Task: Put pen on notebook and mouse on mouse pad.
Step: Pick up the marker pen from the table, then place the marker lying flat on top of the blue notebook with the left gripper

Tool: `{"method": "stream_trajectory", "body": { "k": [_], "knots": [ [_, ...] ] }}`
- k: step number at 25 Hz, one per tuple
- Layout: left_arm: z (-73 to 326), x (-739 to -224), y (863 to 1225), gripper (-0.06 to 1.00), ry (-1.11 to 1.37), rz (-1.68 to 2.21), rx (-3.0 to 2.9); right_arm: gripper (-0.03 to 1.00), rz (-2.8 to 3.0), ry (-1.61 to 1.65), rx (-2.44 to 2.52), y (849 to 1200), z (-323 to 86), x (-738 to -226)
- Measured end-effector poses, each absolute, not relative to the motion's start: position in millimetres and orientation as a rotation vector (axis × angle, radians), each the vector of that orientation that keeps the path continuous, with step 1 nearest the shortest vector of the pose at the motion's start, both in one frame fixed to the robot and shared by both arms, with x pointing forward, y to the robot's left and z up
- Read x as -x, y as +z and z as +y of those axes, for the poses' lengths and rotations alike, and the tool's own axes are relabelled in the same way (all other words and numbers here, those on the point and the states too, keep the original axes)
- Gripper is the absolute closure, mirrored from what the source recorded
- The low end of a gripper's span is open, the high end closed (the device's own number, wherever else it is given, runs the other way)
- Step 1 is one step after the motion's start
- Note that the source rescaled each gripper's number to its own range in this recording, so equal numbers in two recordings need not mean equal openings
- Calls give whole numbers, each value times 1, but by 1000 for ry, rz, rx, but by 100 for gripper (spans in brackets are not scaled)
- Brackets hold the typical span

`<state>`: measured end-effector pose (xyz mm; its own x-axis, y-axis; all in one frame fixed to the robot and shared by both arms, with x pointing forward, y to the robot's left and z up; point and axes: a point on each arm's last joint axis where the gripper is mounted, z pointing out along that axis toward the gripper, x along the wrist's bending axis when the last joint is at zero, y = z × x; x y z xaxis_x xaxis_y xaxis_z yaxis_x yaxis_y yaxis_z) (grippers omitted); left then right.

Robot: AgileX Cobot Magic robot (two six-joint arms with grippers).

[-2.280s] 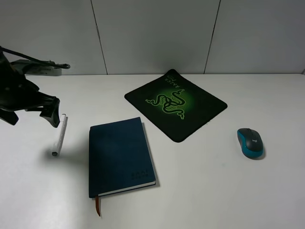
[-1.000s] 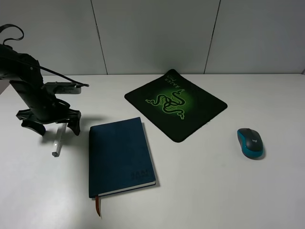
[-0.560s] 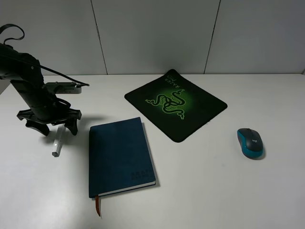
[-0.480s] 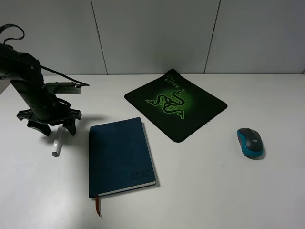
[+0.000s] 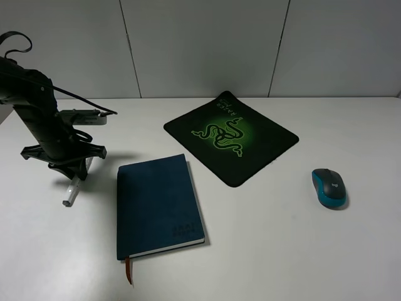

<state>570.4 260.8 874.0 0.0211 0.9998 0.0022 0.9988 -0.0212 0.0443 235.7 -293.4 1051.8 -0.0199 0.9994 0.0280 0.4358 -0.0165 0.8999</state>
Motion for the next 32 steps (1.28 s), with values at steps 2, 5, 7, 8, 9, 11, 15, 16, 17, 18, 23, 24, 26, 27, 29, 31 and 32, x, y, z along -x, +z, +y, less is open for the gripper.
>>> {"method": "stream_trajectory", "body": {
  "k": [2, 5, 7, 8, 9, 11, 15, 16, 17, 18, 23, 24, 26, 27, 29, 31, 32],
  "knots": [
    [261, -571, 874, 94, 47, 2179, -2225, -3, 1543, 998, -1540, 1052, -293, -236],
    [261, -570, 874, 94, 36, 2185, -2232, -3, 1543, 998, -1540, 1052, -293, -236],
    [261, -570, 874, 94, 8, 2202, -2247, -3, 1543, 998, -1540, 1052, -293, -236],
    [261, -570, 876, 94, -17, 2216, -2259, -3, 1543, 998, -1540, 1052, -293, -236],
    [261, -570, 877, 94, -38, 2228, -2271, -3, 1543, 998, -1540, 1052, -293, -236],
    [261, -568, 883, 94, -102, 2263, -2305, -3, 1543, 998, -1540, 1052, -293, -236],
    [261, -568, 909, 94, -97, 2263, -2300, -3, 1543, 998, -1540, 1052, -293, -236],
    [261, -568, 918, 94, -80, 2254, -2291, -3, 1543, 998, -1540, 1052, -293, -236],
    [261, -567, 928, 94, -58, 2243, -2279, -3, 1543, 998, -1540, 1052, -293, -236],
    [261, -565, 937, 94, -42, 2236, -2269, -3, 1543, 998, -1540, 1052, -293, -236],
    [263, -552, 970, 94, -36, 2230, -2253, -3, 1543, 998, -1540, 1052, -293, -236],
    [262, -549, 974, 94, -52, 2235, -2247, -3, 1543, 998, -1540, 1052, -293, -236],
    [260, -544, 982, 94, -93, 2241, -2219, -3, 1543, 998, -1540, 1052, -293, -236],
    [258, -543, 985, 94, -121, 2239, -2198, -3, 1543, 998, -1540, 1052, -293, -236],
    [253, -540, 989, 94, -192, 2229, -2163, -3, 1543, 998, -1540, 1052, -293, -236],
    [249, -538, 990, 94, -259, 2212, -2136, -3, 1543, 998, -1540, 1052, -293, -236],
    [247, -538, 990, 94, -281, 2210, -2124, -3, 1543, 998, -1540, 1052, -293, -236]
  ]
}}
